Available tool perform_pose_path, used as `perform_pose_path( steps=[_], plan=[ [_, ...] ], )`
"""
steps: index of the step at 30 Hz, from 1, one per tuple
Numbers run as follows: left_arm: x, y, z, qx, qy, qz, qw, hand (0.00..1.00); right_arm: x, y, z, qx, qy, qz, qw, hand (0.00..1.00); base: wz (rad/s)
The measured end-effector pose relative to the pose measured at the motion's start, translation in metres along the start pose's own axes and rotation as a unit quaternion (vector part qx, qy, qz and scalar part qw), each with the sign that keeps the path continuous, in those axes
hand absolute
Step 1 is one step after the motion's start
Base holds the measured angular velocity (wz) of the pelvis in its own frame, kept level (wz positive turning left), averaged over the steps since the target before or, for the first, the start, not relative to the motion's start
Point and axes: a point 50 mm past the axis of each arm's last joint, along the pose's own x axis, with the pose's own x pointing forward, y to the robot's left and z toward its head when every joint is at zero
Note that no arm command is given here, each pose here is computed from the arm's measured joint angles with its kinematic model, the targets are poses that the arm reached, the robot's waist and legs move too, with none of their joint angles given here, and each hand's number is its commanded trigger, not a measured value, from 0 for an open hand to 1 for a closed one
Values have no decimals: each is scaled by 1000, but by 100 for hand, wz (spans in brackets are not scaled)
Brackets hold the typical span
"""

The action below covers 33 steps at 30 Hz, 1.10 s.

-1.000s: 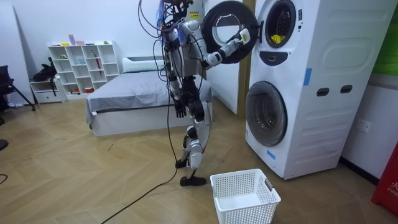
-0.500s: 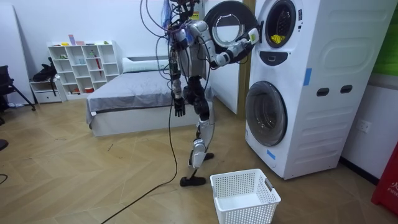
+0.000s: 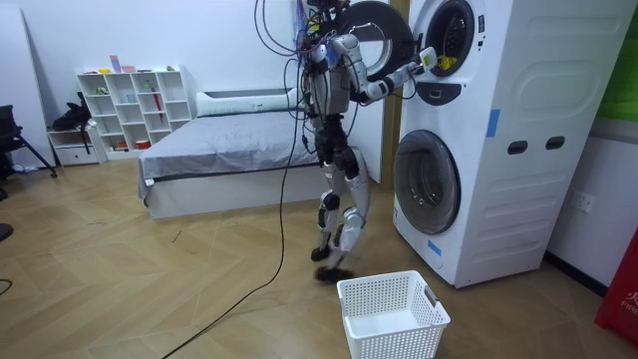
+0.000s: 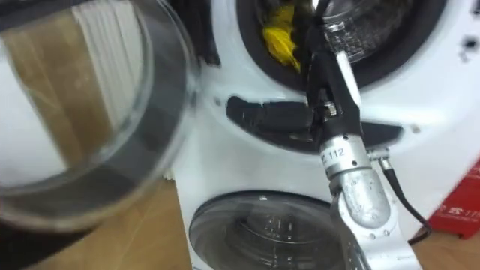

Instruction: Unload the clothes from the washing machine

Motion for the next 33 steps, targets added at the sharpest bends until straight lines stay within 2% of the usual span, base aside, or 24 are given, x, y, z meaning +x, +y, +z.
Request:
perform_pose_path(
  steps=[5,11,15,23,33],
  plan=[
    [-2,-9,-9,-25,11,-13,1000,0,1,-3,2,-3,-4,-7,1000,0,6],
    [-8,-8,-34,-31,42,-6,999,0,3,-9,4,2,-7,-21,1000,0,-11],
    [-10,-13,-41,-36,51,-11,998,0,3,-21,11,2,-21,-44,999,0,-1],
    [-12,-11,-46,-48,55,-7,997,0,1,-41,31,-7,-62,-94,994,0,2],
    [-21,-8,-75,-47,101,-1,994,0,1,-47,34,-14,-65,-111,992,0,-1]
  ],
)
